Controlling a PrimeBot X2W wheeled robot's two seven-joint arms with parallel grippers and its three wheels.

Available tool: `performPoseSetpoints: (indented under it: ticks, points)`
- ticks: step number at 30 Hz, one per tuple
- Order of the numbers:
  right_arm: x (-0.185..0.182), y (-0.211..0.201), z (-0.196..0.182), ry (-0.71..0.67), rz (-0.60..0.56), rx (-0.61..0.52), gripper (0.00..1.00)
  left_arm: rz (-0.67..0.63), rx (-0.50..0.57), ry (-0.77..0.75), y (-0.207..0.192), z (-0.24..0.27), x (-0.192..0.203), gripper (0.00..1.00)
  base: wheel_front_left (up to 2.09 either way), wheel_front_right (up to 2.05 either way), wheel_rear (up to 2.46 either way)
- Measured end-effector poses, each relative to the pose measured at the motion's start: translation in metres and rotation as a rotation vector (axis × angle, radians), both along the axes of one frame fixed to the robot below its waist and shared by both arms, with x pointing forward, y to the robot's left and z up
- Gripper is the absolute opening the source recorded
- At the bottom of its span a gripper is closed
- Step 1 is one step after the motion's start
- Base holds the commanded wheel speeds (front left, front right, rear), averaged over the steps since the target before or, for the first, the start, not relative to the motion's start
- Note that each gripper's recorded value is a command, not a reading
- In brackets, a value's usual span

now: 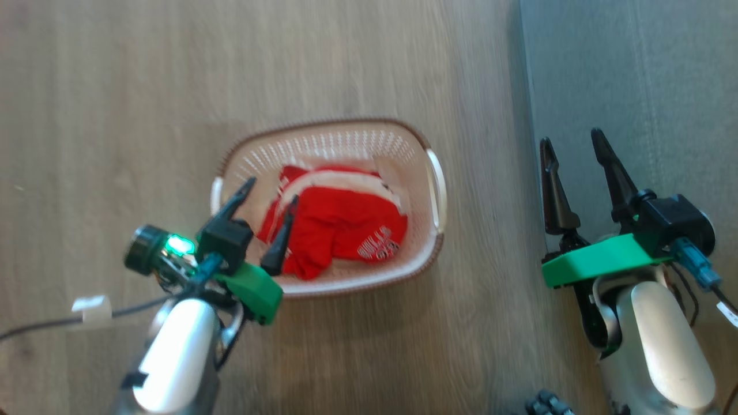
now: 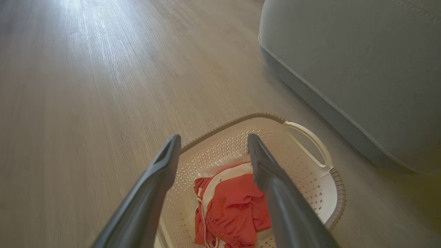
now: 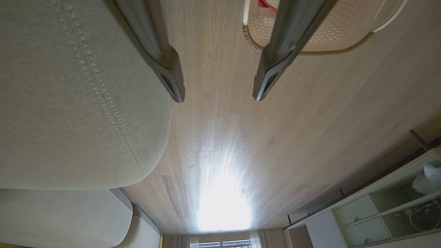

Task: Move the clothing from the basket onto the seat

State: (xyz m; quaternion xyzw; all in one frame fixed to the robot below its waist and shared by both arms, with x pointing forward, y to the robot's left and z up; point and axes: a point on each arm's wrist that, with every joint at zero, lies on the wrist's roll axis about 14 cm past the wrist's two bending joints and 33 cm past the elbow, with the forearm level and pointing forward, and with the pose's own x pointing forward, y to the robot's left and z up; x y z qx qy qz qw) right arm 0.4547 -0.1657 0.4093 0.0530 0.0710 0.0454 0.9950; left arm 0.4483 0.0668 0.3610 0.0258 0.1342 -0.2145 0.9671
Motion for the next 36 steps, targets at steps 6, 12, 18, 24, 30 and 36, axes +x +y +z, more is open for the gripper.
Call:
performPoseSetpoints:
  ticks: [6, 12, 18, 24, 30, 36]
  points:
    - [0.005, -0.007, -0.025, 0.046, -0.012, -0.015, 1.00, -0.128, 0.097, 0.119, -0.014, -0.066, 0.006, 1.00, 0.00, 0.00, 0.00]
    - [0.009, -0.010, -0.044, 0.077, -0.011, -0.021, 1.00, -0.248, 0.181, 0.288, -0.024, -0.140, -0.009, 1.00, 0.00, 0.00, 0.00]
    - [0.008, -0.010, -0.065, 0.121, -0.009, -0.013, 1.00, -0.332, 0.215, 0.359, -0.038, -0.183, -0.005, 1.00, 0.00, 0.00, 0.00]
    - [0.013, -0.010, -0.076, 0.132, -0.005, -0.010, 1.00, -0.392, 0.261, 0.418, -0.042, -0.220, -0.005, 1.00, 0.00, 0.00, 0.00]
    - [0.010, -0.007, -0.094, 0.173, 0.005, -0.007, 1.00, -0.391, 0.301, 0.457, -0.039, -0.250, 0.006, 1.00, 0.00, 0.00, 0.00]
    - [0.006, -0.010, -0.106, 0.202, 0.002, -0.012, 1.00, -0.370, 0.294, 0.505, -0.041, -0.272, 0.013, 1.00, 0.00, 0.00, 0.00]
